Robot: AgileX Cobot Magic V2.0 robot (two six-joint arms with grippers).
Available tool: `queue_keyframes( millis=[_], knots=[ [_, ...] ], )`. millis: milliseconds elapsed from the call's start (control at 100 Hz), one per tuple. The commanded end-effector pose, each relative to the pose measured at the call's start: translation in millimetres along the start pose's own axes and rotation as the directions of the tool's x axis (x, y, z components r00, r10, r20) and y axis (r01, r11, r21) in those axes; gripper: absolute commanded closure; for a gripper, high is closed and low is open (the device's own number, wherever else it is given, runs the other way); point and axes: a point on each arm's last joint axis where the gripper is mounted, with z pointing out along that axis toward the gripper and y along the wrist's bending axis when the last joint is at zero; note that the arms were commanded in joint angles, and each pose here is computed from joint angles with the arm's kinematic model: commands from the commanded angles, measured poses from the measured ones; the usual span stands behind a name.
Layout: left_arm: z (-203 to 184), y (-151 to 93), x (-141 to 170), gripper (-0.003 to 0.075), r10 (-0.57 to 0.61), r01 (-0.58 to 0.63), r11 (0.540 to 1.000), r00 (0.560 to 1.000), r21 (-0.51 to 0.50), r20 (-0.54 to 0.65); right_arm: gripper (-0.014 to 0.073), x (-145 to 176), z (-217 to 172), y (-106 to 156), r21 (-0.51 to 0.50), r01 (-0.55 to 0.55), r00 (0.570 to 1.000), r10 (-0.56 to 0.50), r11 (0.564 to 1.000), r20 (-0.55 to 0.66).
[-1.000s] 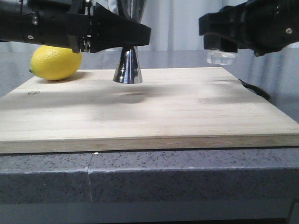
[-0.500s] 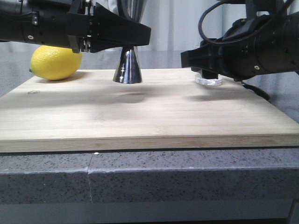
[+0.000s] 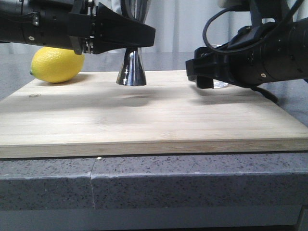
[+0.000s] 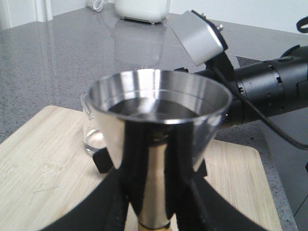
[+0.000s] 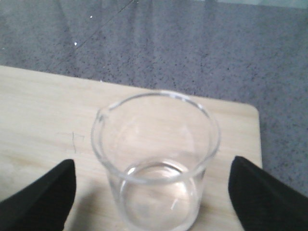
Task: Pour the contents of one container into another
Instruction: 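Lower the measuring cup onto the board with the right gripper, then open the right gripper and withdraw it from the measuring cup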
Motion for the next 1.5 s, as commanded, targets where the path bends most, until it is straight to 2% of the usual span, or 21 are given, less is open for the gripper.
queue_keyframes(
  millis=[0,150,320,560,880,1190,1490],
  knots=[
    [-1.5,-8.7,-33.1,0.0575,0.025,-0.030,0.999,0.987,0.033,0.157,-0.0044,-26.1,-12.5,0.7,-0.024,-0.005,0.997,0.007,1.000,0.073],
    [-1.5,-8.7,-33.1,0.0575,0.025,-0.030,0.999,0.987,0.033,0.157,-0.0043,-37.8,-34.3,2.4,-0.084,-0.015,1.000,0.015,0.996,0.004],
    [-1.5,-8.7,-33.1,0.0575,0.025,-0.030,0.999,0.987,0.033,0.157,-0.0043,-47.4,-63.7,4.5,-0.169,0.050,0.995,-0.064,0.984,-0.078],
    [-1.5,-8.7,-33.1,0.0575,0.025,-0.030,0.999,0.987,0.033,0.157,-0.0043,-60.9,-105.4,3.3,-0.250,0.046,0.990,-0.077,0.967,-0.118],
    [-1.5,-8.7,-33.1,0.0575,0.025,-0.030,0.999,0.987,0.033,0.157,-0.0043,-63.5,-155.2,-0.4,-0.339,0.122,0.967,-0.189,0.933,-0.173],
    [-1.5,-8.7,-33.1,0.0575,0.025,-0.030,0.999,0.987,0.033,0.157,-0.0043,-71.2,-193.6,-8.6,-0.338,0.194,0.967,-0.237,0.921,-0.091],
    [-1.5,-8.8,-33.0,0.0575,0.025,-0.031,0.999,0.988,0.034,0.155,-0.0043,-72.0,-198.8,-10.4,-0.331,0.208,0.966,-0.247,0.920,-0.078]
  ],
)
